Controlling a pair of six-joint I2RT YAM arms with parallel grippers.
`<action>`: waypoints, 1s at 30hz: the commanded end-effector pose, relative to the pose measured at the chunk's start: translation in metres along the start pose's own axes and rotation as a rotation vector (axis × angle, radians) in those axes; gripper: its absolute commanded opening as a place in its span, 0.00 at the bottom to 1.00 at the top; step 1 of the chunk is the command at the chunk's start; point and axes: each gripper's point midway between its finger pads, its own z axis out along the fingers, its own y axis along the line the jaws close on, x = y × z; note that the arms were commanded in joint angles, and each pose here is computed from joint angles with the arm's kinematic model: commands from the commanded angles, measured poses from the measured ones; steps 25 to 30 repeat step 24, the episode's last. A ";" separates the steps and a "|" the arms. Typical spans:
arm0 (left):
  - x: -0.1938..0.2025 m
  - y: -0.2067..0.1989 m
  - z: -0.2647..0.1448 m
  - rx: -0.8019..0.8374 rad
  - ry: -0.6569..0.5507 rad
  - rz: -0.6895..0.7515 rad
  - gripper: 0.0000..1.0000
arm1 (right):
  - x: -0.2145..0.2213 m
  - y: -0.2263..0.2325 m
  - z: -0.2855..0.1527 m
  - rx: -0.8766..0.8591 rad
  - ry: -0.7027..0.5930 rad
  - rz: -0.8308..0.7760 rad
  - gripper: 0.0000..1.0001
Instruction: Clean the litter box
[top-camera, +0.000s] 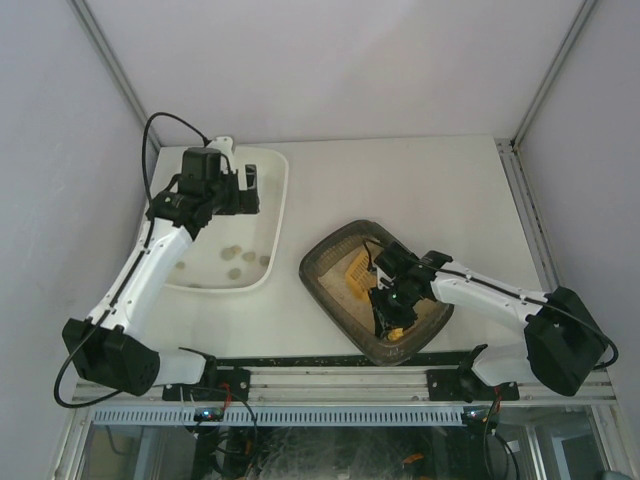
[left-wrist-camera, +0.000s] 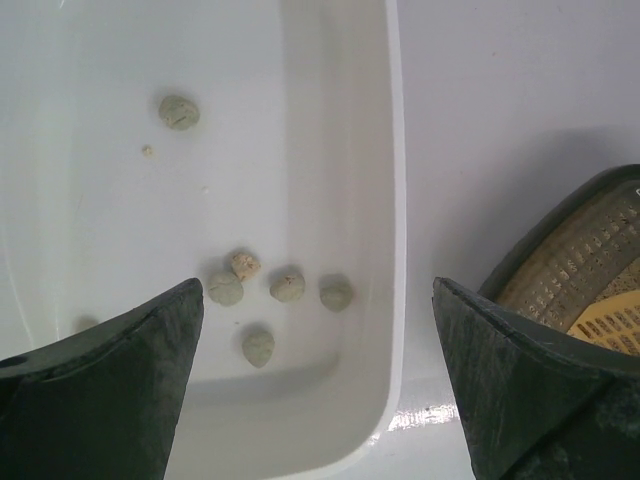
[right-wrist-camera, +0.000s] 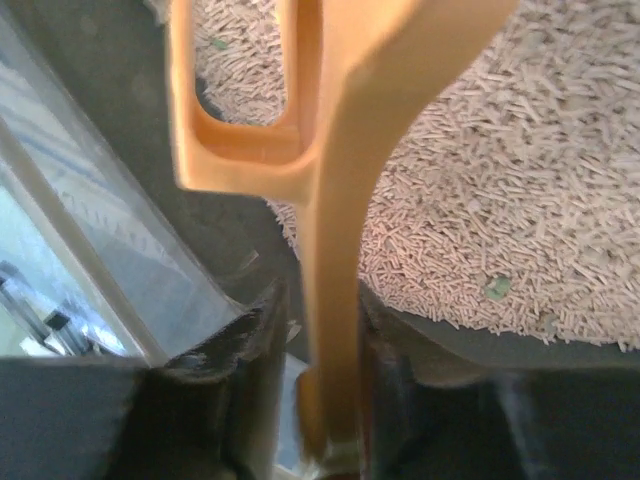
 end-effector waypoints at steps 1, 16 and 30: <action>-0.006 0.000 -0.012 0.010 -0.085 -0.031 1.00 | -0.018 -0.003 -0.020 0.109 -0.105 -0.051 0.42; 0.004 -0.006 -0.025 0.068 -0.104 -0.044 1.00 | -0.107 0.056 -0.165 0.160 -0.714 -0.056 1.00; -0.008 0.003 -0.042 0.030 -0.174 -0.039 1.00 | -0.145 0.075 -0.242 0.137 -1.120 0.025 1.00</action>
